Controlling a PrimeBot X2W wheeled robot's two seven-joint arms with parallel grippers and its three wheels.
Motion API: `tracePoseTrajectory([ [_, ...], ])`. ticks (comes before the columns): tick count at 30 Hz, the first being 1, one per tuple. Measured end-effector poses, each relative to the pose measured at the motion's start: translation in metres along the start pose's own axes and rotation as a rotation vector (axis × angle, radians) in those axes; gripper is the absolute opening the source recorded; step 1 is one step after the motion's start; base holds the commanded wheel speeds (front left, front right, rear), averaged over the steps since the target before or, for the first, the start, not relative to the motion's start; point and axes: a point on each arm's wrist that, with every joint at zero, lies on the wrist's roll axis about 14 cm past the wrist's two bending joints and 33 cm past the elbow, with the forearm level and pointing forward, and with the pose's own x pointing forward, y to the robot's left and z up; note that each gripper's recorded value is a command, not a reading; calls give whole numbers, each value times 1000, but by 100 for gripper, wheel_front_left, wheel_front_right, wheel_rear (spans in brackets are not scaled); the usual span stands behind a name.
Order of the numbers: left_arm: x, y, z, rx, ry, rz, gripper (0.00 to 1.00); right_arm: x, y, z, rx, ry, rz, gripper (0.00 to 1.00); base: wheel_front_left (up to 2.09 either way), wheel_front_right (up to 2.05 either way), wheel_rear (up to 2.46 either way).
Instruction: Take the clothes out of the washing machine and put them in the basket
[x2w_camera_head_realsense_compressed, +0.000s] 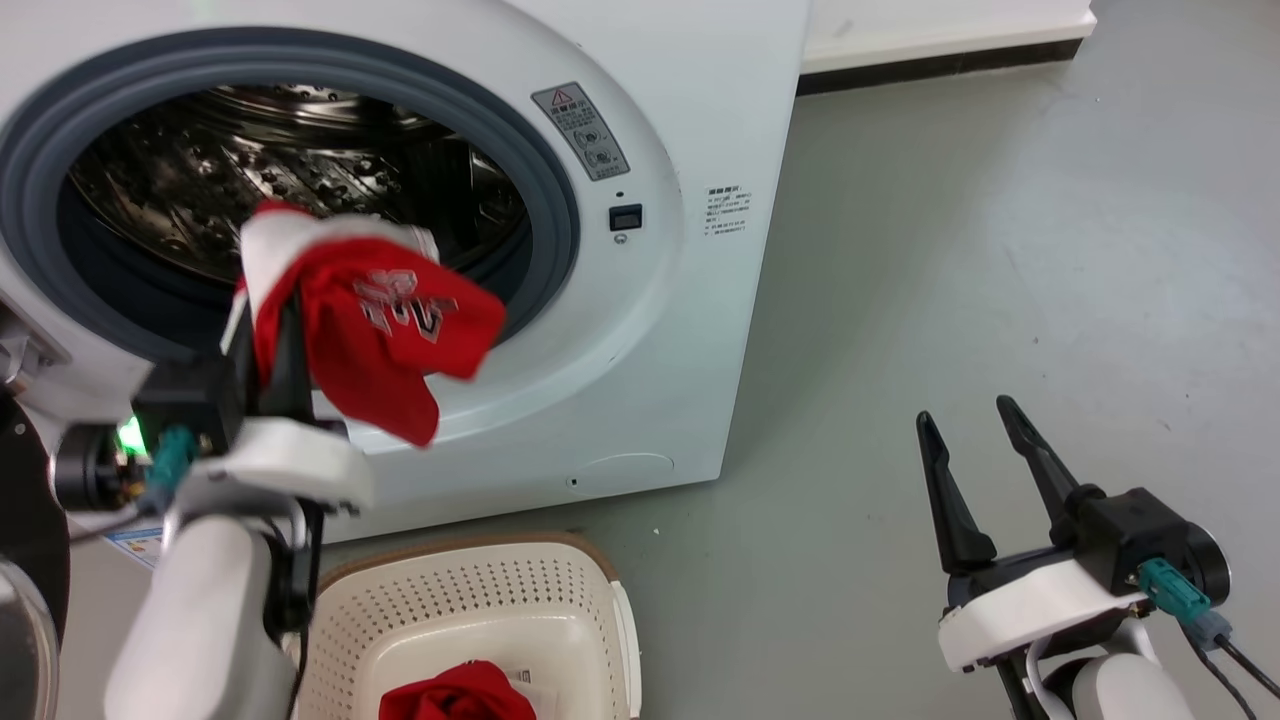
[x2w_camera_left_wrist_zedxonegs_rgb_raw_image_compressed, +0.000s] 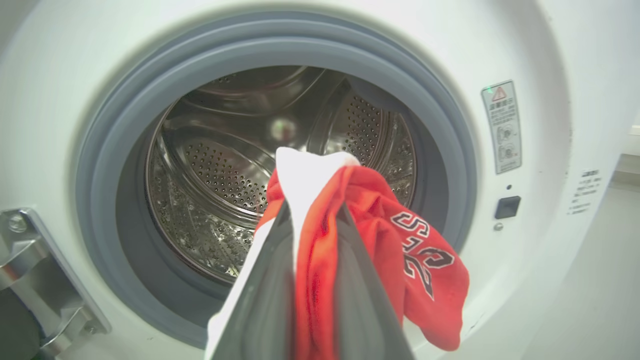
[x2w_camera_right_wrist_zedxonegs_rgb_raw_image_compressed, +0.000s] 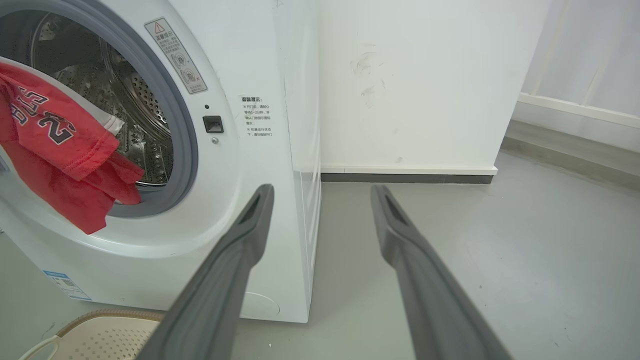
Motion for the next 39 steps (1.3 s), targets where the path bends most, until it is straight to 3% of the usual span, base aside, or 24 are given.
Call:
tracePoseTrajectory([
  [8,-61,-26,-16,-70,103,-27,0,-10,3,3,-3,-2,5,100,0,0,0],
  [16,-104,-54,-74,-181,315,-53,0,-1,10,-1,-4,13,28,100,0,0,0],
  [18,-114,-61,-94,-196,377,-60,0,2,11,-5,-3,24,33,100,0,0,0],
  [20,-130,-70,-143,-229,515,-54,0,16,11,-14,0,37,38,100,0,0,0],
  [39,-149,-75,-326,-171,973,-91,0,45,-12,-102,57,222,-24,100,0,0,0],
])
